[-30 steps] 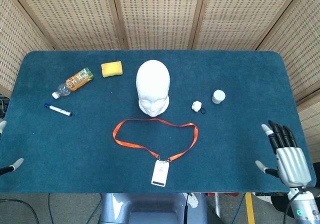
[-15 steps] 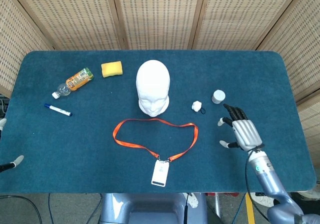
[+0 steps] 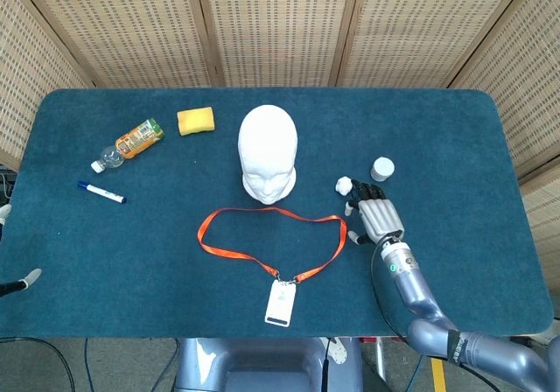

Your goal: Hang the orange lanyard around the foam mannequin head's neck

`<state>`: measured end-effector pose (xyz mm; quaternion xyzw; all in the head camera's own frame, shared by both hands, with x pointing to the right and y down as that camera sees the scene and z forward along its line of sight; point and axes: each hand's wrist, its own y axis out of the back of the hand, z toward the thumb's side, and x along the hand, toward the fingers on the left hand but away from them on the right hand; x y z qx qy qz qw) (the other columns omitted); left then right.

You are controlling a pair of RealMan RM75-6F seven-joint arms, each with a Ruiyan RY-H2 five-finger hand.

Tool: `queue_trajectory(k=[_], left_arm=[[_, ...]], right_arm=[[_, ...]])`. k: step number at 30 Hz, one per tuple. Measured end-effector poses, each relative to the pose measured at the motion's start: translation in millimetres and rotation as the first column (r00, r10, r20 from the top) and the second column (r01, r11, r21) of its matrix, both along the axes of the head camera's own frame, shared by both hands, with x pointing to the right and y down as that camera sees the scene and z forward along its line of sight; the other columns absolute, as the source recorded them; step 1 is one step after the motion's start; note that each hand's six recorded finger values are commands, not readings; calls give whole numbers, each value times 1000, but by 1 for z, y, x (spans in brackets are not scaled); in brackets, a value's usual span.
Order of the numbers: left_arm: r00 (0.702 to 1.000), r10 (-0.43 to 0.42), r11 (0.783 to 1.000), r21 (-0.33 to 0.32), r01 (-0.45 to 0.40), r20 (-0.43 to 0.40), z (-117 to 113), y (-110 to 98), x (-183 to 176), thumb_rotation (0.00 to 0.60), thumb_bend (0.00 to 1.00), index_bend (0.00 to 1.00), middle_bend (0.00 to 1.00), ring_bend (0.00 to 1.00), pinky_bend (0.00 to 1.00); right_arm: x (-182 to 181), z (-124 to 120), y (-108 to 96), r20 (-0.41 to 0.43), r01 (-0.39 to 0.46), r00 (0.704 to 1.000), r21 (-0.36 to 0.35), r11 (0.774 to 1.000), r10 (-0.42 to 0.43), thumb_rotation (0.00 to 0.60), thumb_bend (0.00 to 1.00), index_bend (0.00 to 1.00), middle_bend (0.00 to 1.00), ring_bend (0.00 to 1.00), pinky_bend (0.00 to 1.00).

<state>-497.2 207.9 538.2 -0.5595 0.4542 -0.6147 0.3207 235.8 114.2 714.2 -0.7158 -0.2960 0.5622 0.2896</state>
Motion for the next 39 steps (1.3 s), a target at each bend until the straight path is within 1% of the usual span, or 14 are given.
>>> queue_trajectory(k=[3,8,17,20,24,27,31,35,39], left_arm=[[1000,-1,1000,-4,1,1,1,-1,-1,600,11,0,0,0,0],[1000,1,1000,-7,-1,3,3,-1,0,600,10,0,0,0,0],[1000,-6,1000,-8,6,-4,2,-1,-2,600,10,0,0,0,0],[1000,-9,1000,-6,9,-6,2,-2,-3,600,11,0,0,0,0],[1000,-17,1000,-6,17,-9,1,-2,-4,600,10,0,0,0,0],[1000,-20,1000,-7,20,-9,2,-3,-5,600,10,0,0,0,0],[1000,-21,1000,-7,21,-10,1,-3,-6,600,10,0,0,0,0],[1000,-23,1000,-7,23,-13,1,-3,-6,600,11,0,0,0,0],[1000,-22,1000,-8,22,-13,1,-3,-6,600,10,0,0,0,0]], right_arm=[[-12,7,0,-12,13,1000,-8,1000,-13,600,277,428,0,0,0],[-27,14,-3,-16,5,1000,-14,1000,-6,600,278,436,0,0,0],[-33,31,-10,-82,-6,997,-19,1000,4,600,302,456,0,0,0],[-35,34,-11,-99,-1,995,-15,1000,-1,600,309,476,0,0,0],[-39,37,-12,-107,0,994,-9,1000,-1,600,315,527,0,0,0],[-42,38,-12,-102,2,995,-1,1000,-2,600,322,535,0,0,0],[-43,40,-12,-111,10,994,2,1000,-10,600,358,540,0,0,0],[-45,43,-11,-115,14,993,0,1000,-14,600,419,580,0,0,0],[-47,43,-11,-110,15,994,4,1000,-14,600,434,595,0,0,0]])
